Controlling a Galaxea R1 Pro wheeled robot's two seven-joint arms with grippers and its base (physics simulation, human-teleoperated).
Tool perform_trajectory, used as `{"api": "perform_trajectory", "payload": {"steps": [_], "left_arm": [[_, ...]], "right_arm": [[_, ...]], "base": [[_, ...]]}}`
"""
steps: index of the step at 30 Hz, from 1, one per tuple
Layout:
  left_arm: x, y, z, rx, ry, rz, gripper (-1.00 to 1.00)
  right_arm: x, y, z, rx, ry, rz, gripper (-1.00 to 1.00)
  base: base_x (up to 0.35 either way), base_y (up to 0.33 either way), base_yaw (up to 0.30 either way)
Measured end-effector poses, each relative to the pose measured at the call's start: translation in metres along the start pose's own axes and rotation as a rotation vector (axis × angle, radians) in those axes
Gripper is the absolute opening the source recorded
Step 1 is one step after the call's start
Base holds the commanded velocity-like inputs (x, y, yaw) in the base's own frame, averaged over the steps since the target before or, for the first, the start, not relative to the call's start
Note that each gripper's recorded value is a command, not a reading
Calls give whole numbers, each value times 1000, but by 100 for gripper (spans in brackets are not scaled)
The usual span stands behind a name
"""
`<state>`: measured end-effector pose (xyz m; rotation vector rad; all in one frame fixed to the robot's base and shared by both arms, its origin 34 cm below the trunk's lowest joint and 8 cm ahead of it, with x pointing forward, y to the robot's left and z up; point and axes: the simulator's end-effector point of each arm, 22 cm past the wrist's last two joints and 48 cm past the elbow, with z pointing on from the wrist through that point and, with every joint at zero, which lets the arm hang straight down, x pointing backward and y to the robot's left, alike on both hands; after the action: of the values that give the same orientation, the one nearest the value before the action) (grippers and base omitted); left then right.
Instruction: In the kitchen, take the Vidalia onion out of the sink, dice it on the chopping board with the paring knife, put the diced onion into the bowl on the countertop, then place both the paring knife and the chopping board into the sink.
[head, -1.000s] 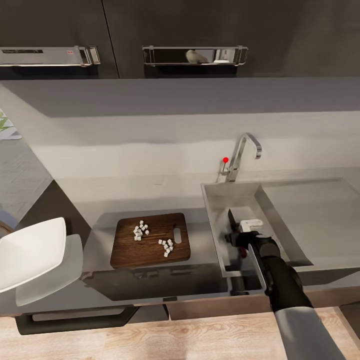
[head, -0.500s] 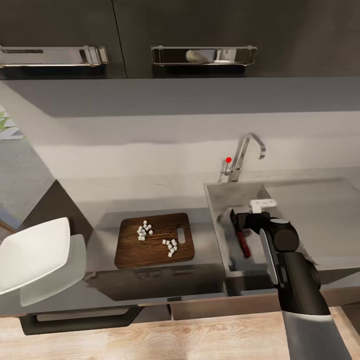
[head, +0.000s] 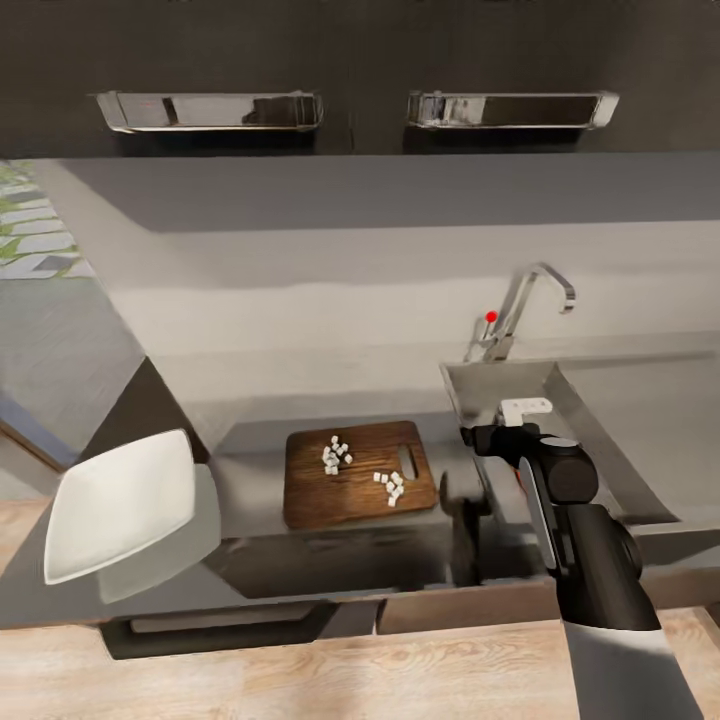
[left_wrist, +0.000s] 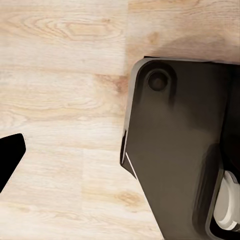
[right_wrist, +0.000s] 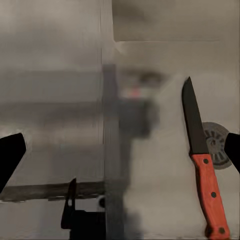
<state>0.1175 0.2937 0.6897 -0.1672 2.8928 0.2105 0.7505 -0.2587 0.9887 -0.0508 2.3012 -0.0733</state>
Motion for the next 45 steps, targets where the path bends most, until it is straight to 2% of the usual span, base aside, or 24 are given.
{"api": "perform_trajectory", "payload": {"steps": [11, 45], "left_arm": [[-1, 0, 0, 0, -2, 0, 100], [3, 0, -1, 0, 9, 2, 100]], "right_arm": [[0, 1, 0, -2, 0, 0, 100], [7, 5, 5, -11, 15, 2, 100]], "base": [[-199, 214, 0], [20, 18, 0]]}}
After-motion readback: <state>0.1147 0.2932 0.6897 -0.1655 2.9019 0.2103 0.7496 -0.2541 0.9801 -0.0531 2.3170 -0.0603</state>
